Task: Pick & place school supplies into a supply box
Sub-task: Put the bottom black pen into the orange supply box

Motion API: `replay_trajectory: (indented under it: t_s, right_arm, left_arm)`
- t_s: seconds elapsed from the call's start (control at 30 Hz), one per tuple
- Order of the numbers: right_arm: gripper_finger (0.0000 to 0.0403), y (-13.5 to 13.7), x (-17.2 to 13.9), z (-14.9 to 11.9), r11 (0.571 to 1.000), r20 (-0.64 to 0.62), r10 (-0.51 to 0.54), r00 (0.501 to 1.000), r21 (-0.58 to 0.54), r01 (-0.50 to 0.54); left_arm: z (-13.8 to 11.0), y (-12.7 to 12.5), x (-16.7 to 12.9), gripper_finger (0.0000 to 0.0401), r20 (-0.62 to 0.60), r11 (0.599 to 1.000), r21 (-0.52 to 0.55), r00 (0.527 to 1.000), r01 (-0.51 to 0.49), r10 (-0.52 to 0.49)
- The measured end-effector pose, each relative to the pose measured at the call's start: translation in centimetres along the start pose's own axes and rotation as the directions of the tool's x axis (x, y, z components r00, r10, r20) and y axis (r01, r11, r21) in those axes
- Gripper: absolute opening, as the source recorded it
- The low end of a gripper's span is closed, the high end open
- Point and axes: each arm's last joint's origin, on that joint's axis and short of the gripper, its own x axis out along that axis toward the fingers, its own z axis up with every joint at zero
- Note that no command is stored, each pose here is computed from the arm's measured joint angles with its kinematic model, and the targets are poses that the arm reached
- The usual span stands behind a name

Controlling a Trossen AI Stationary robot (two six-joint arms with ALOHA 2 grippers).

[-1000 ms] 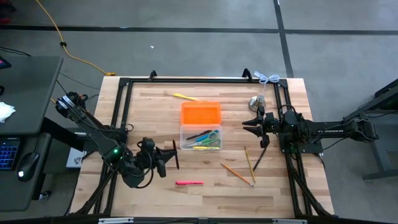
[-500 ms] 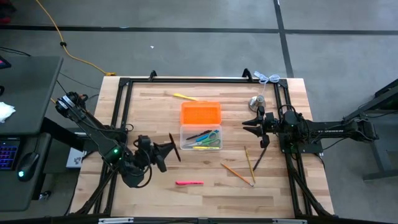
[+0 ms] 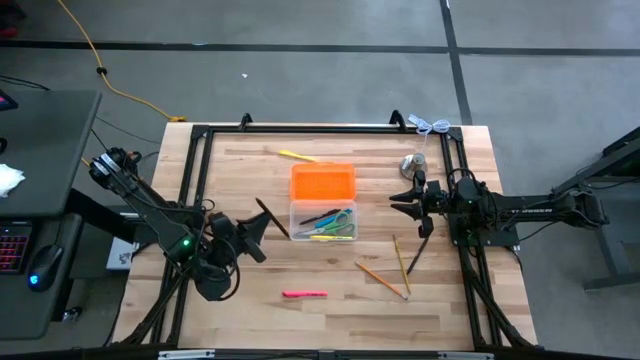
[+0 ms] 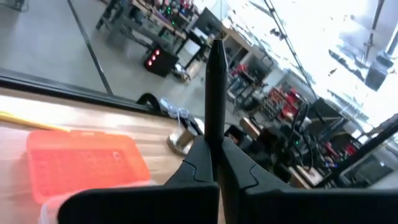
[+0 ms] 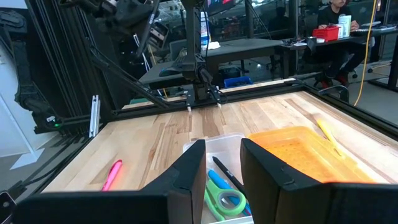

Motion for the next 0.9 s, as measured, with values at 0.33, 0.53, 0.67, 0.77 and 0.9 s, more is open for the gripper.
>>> replay_trajectory:
  t_s: [0.33,0.53,0.67,0.77,0.9]
  right_arm:
    - [0.0078,0.0,0.0,0.0,1.0,0.001,-0.005,1.0,0.0,0.005]
    - [0.0078,0.0,0.0,0.0,1.0,0.001,-0.004,1.0,0.0,0.004]
    - [0.0078,0.0,0.0,0.0,1.0,0.001,-0.004,1.0,0.0,0.004]
    - [0.0078,0.0,0.0,0.0,1.0,0.001,-0.004,1.0,0.0,0.004]
    - [0.0078,0.0,0.0,0.0,1.0,0.0,-0.004,1.0,0.001,0.004]
  left_arm:
    - [0.0,0.0,0.0,0.0029,0.014,1.0,-0.018,1.0,-0.004,0.004]
    - [0.0,0.2,0.3,0.0031,0.017,0.998,-0.055,1.0,-0.01,0.011]
    - [-0.4,0.8,1.5,0.0031,-0.025,0.996,-0.082,0.999,-0.031,0.029]
    - [-0.8,1.3,2.8,0.0031,-0.076,0.993,-0.105,0.996,-0.057,0.049]
    - [-1.2,2.4,4.9,0.0032,-0.155,0.989,-0.107,0.984,-0.104,0.087]
